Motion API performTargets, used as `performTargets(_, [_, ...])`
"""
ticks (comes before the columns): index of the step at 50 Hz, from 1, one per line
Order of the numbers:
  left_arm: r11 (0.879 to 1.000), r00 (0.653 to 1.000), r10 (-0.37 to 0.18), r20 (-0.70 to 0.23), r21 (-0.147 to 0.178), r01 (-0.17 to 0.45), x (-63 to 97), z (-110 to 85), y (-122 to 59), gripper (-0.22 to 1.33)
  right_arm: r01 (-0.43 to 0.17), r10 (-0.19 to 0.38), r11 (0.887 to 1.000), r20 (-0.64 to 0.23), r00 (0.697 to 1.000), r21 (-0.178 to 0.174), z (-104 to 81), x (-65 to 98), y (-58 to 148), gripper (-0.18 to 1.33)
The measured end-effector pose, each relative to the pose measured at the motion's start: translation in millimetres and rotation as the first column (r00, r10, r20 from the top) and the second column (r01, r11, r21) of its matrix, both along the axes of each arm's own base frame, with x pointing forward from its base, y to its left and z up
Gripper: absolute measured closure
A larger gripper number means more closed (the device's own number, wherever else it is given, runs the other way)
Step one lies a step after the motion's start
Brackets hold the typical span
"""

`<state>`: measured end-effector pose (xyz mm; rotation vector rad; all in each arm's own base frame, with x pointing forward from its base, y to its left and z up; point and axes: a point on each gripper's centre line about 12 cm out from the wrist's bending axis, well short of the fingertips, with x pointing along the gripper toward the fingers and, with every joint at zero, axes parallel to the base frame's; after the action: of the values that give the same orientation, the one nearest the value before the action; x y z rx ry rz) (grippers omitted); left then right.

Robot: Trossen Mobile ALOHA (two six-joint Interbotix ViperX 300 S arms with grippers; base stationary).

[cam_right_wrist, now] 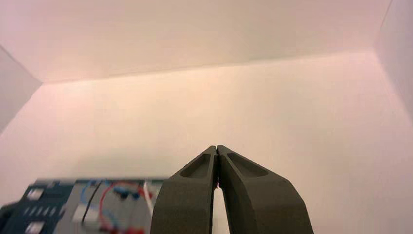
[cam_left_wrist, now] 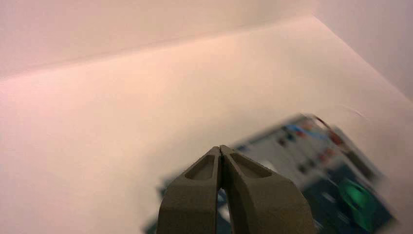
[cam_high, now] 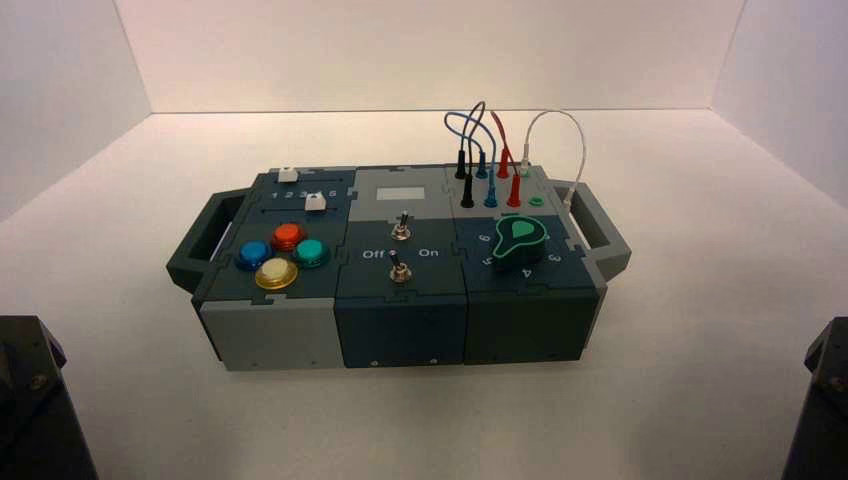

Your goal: Insert the white wire.

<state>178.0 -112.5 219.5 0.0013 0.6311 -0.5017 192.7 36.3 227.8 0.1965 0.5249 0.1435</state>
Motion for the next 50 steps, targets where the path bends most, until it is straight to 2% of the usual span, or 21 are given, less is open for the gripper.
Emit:
performTargets(7, [0.997,0.994,-0.071,-0.084,-0.021,0.069,-16.1,-6.2,-17.3,1.28,-0.011,0.014,1.0,-0.097,0.995,0.029,-8.8,-6.3,3,1.29])
performTargets(11, [0.994,0.986,-0.11,-0.122,-0.021,0.108,-24.1,-10.3,-25.8,1.28,-0.018,0.024,0.999,-0.151,0.988,0.043,-13.6,-10.3,5,1.29])
performTargets(15, [0.99,0.977,-0.143,-0.156,-0.003,0.144,-28.7,-14.9,-33.0,1.28,-0.025,0.038,0.998,-0.219,0.975,0.065,-19.4,-15.5,7,1.29])
performTargets(16, [0.987,0.972,-0.154,-0.178,0.011,0.159,-30.2,-18.3,-35.7,1.28,-0.027,0.042,0.997,-0.234,0.971,0.069,-20.6,-16.8,8,1.29])
performTargets(24, [0.977,0.948,-0.178,-0.266,0.071,0.203,-31.4,-29.8,-46.9,1.28,-0.04,0.067,0.995,-0.328,0.942,0.088,-28.8,-23.5,11,1.29])
performTargets(30, [0.968,0.933,-0.194,-0.303,0.097,0.233,-29.3,-36.0,-58.8,1.28,-0.043,0.084,0.993,-0.409,0.908,0.107,-39.6,-24.1,16,1.29])
performTargets(32, [0.964,0.928,-0.203,-0.313,0.103,0.246,-28.8,-38.8,-63.9,1.28,-0.05,0.093,0.993,-0.445,0.891,0.106,-45.2,-23.4,18,1.29])
performTargets(33, [0.961,0.924,-0.209,-0.319,0.107,0.254,-28.3,-40.5,-67.8,1.28,-0.061,0.103,0.993,-0.477,0.873,0.104,-50.3,-22.6,21,1.29])
performTargets(34, [0.961,0.924,-0.211,-0.319,0.107,0.257,-28.4,-40.6,-68.7,1.28,-0.062,0.104,0.993,-0.48,0.871,0.103,-50.6,-22.1,21,1.29])
performTargets(38, [0.957,0.915,-0.229,-0.333,0.098,0.275,-28.0,-43.3,-81.2,1.28,-0.123,0.153,0.988,-0.549,0.821,0.092,-61.7,-20.3,33,1.29])
performTargets(44, [0.953,0.909,-0.242,-0.339,0.092,0.288,-28.2,-44.9,-89.6,1.28,-0.182,0.198,0.979,-0.584,0.787,0.087,-67.0,-19.3,45,1.25])
performTargets(45, [0.954,0.908,-0.241,-0.342,0.09,0.287,-27.7,-45.6,-91.0,1.28,-0.197,0.21,0.976,-0.593,0.777,0.087,-68.2,-18.9,49,1.22])
performTargets(47, [0.954,0.905,-0.242,-0.35,0.087,0.288,-26.6,-47.8,-95.5,1.28,-0.228,0.231,0.97,-0.608,0.759,0.083,-70.1,-17.8,56,0.94])
performTargets(48, [0.953,0.904,-0.243,-0.353,0.088,0.291,-26.7,-48.4,-96.9,1.28,-0.231,0.233,0.969,-0.612,0.756,0.083,-70.7,-18.1,57,0.9])
performTargets(49, [0.953,0.902,-0.244,-0.356,0.086,0.291,-26.4,-48.7,-98.7,1.28,-0.244,0.242,0.966,-0.618,0.748,0.083,-70.9,-17.6,60,0.58])
performTargets(50, [0.953,0.903,-0.244,-0.355,0.085,0.291,-26.2,-48.2,-99.0,1.28,-0.244,0.242,0.966,-0.618,0.748,0.083,-70.9,-17.6,60,0.58])
